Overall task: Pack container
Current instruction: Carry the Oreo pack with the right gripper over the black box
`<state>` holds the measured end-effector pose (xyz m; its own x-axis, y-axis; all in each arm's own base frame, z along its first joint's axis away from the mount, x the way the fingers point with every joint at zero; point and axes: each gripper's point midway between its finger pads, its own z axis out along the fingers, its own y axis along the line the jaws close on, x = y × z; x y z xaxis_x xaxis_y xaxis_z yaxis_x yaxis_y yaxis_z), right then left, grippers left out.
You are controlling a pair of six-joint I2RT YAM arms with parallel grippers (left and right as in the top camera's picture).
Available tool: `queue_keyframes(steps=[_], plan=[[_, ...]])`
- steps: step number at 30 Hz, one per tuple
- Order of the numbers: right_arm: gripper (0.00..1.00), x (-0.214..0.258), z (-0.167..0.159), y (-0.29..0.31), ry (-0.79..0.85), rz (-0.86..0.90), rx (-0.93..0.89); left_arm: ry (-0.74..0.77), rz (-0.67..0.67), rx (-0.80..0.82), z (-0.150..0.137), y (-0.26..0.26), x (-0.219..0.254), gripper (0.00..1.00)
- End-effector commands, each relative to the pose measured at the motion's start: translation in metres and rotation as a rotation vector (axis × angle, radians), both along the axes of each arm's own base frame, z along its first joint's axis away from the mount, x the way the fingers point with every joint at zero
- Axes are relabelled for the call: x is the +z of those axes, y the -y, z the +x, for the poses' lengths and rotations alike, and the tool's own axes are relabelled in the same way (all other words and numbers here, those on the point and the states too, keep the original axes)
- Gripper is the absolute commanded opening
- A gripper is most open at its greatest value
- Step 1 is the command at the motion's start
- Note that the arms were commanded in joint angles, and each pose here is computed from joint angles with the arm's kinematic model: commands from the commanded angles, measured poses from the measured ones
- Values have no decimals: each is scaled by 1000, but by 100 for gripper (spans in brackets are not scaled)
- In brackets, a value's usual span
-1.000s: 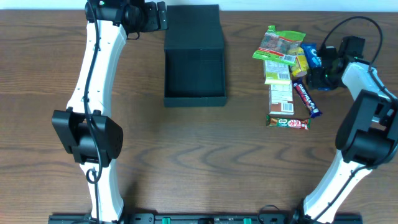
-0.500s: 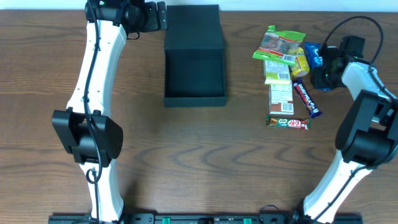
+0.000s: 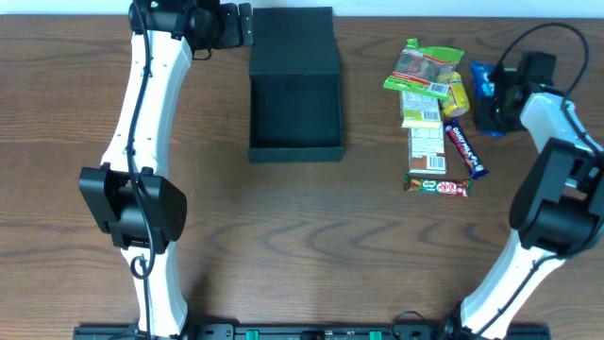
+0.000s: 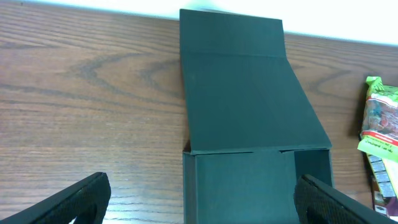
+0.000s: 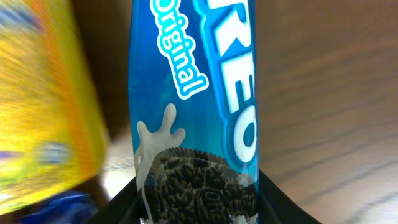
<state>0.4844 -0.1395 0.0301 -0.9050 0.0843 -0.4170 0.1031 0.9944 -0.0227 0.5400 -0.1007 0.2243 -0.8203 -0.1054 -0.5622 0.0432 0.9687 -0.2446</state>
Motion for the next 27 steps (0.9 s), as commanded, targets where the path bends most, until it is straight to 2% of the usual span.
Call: queue_keyframes(steps=[1, 6, 10, 13, 18, 19, 20, 21, 23, 27], plan=[[19, 105, 31, -23, 242, 6, 56, -15, 46, 9, 4, -8, -12, 95], [16, 164, 34, -78, 352, -7, 166, -8, 71, -2, 4, -10, -12, 96], [15, 183, 28, -144, 369, 19, 279, -7, 75, -6, 4, -11, -12, 95], [12, 178, 20, -201, 343, 87, 328, -7, 77, -5, 5, -13, -12, 96], [11, 155, 3, -276, 253, 228, 293, -11, 115, 41, 6, -31, -14, 95], [12, 149, -1, -287, 230, 248, 283, -13, 122, 50, 6, -35, -14, 95], [20, 141, -6, -298, 198, 269, 269, -17, 127, 63, 6, -42, -14, 96], [21, 135, -12, -308, 169, 287, 257, -20, 127, 71, 6, -46, -15, 95], [15, 123, -21, -326, 120, 309, 245, -27, 128, 87, 5, -55, -16, 95], [13, 102, -36, -359, 56, 324, 270, -40, 128, 118, 5, -73, -17, 96]])
